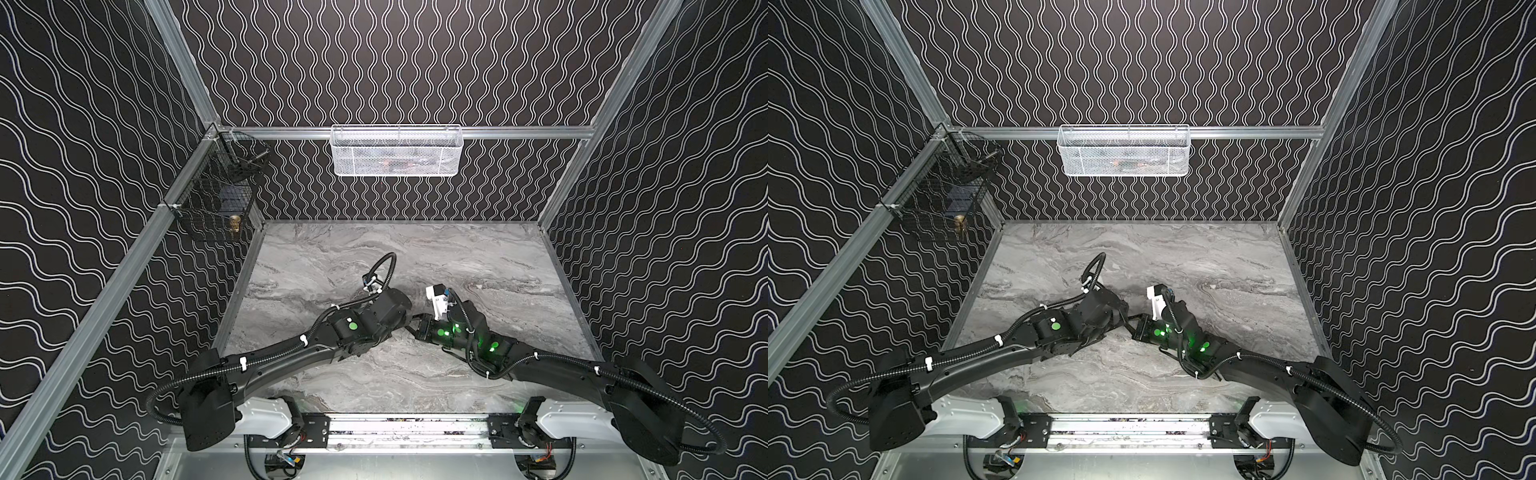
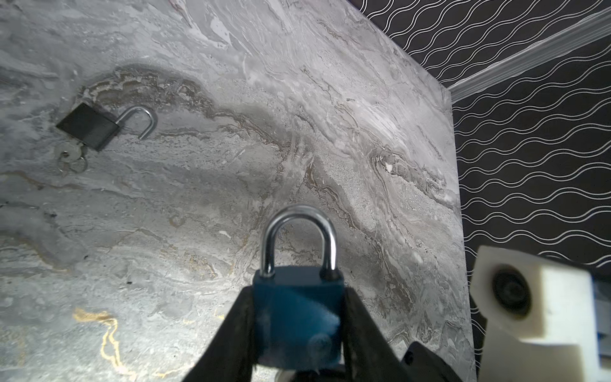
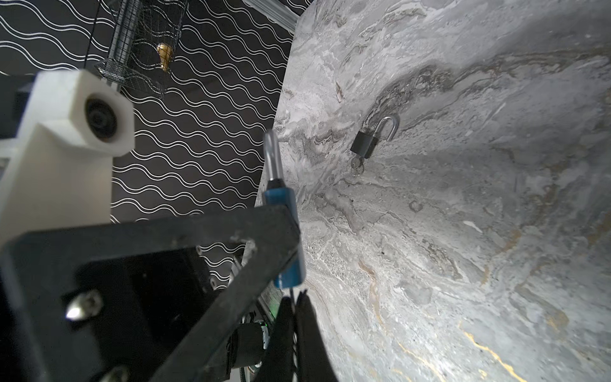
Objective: Unlock with the key
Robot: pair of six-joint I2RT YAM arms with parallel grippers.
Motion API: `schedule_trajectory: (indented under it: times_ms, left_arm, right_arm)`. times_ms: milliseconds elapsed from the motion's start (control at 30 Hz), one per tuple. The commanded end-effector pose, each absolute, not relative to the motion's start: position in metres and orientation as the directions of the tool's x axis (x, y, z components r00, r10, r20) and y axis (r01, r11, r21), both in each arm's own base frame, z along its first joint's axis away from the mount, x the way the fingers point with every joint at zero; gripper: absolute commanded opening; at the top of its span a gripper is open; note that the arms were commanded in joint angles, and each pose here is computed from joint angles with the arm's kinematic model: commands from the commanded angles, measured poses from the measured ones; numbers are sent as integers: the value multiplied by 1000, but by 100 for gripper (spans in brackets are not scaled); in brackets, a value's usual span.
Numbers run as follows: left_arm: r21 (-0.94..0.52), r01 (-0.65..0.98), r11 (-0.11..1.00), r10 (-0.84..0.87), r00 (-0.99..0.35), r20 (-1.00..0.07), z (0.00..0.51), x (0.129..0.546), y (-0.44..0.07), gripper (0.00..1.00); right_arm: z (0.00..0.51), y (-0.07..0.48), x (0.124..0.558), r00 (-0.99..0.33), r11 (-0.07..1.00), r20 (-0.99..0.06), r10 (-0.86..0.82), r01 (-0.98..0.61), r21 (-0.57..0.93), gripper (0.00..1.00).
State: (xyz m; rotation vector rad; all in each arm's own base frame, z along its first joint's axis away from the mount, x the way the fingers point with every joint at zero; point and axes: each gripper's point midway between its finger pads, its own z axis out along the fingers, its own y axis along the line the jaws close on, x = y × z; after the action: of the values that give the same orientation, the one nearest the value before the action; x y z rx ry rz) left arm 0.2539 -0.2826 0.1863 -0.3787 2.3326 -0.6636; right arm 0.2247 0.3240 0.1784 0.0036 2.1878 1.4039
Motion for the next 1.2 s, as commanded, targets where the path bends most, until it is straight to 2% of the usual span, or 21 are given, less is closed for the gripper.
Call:
schedule_trajectory:
  times_ms: [0,333,600,767,967,1167]
  left_arm:
    - [-593,-40,804,-373,-811,-451,185,232,-301,0]
    - [-574,-58,817,-425,-734,-530,198,248,-286,0]
    - [-606,-71,792,-481,-684,-548,205,261,-282,0]
    - [-612,-69,788,-489,-675,-553,209,264,-283,0]
    - [-632,-91,770,-522,-659,-541,211,265,-280,0]
    - [-634,-101,766,-534,-650,-541,212,266,-277,0]
  right_arm:
    - [212,319,241,-790,411,-487,372,-330,850,0]
    - [209,320,233,-777,456,-570,267,-419,785,1]
    - [208,319,221,-768,470,-614,182,-481,740,21]
    - [210,311,218,-768,484,-611,193,-467,740,26]
    - [220,311,220,-805,414,-520,287,-385,825,26]
    - [224,314,228,-797,397,-505,330,-368,841,22]
